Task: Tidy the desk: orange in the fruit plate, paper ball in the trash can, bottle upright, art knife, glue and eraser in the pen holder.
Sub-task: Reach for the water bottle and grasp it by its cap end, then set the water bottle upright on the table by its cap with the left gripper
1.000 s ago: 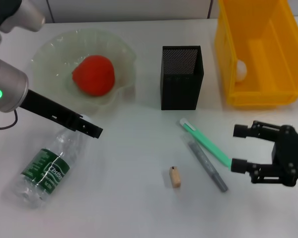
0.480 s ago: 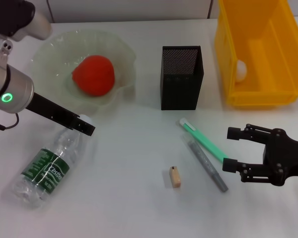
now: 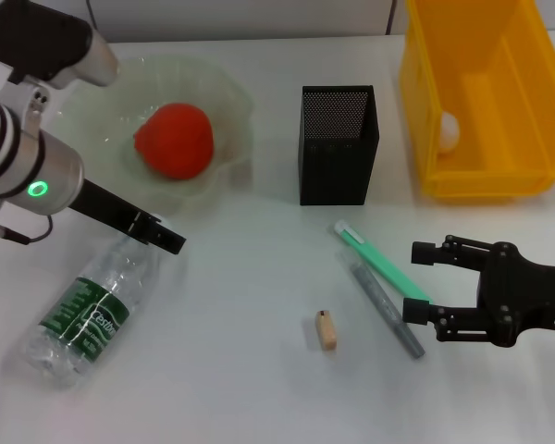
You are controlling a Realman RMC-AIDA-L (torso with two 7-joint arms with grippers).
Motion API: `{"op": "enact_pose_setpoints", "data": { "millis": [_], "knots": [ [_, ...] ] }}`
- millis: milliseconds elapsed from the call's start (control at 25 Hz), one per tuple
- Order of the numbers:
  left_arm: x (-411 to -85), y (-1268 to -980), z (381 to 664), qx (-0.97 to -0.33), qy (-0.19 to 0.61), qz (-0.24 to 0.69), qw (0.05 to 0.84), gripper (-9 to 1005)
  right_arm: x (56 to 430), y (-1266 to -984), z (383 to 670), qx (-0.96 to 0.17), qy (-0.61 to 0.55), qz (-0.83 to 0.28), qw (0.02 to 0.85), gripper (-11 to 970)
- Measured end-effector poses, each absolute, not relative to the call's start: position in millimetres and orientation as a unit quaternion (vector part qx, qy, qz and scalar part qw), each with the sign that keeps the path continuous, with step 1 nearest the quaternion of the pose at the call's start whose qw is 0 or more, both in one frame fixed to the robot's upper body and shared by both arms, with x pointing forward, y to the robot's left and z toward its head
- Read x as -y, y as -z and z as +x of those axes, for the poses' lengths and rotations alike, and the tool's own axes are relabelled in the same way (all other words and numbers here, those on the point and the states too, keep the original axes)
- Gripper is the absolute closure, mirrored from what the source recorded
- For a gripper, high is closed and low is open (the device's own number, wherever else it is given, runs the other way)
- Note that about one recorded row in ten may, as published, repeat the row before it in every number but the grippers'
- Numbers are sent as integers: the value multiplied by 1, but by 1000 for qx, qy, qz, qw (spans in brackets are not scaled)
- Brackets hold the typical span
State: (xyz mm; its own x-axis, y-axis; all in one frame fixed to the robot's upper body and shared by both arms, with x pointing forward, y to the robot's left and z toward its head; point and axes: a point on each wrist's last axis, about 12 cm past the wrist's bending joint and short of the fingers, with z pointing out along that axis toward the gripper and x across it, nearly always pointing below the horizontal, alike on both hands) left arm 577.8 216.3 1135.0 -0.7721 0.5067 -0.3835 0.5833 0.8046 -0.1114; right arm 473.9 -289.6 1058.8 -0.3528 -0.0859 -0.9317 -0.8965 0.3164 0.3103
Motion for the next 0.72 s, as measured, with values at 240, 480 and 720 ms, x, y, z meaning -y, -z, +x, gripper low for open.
{"op": "enact_pose_setpoints", "data": {
  "millis": [240, 480, 720],
  "knots": [
    [-204, -1129, 576, -926, 103, 317, 175, 189, 290, -1058, 474, -684, -457, -359, 441, 142],
    [-203, -1126, 576, -927, 95, 320, 174, 190, 290, -1058, 475, -685, -456, -359, 441, 146],
    [-205, -1123, 573, -928, 94, 319, 169, 336, 290, -1058, 475, -686, -455, -358, 441, 149]
  ]
}}
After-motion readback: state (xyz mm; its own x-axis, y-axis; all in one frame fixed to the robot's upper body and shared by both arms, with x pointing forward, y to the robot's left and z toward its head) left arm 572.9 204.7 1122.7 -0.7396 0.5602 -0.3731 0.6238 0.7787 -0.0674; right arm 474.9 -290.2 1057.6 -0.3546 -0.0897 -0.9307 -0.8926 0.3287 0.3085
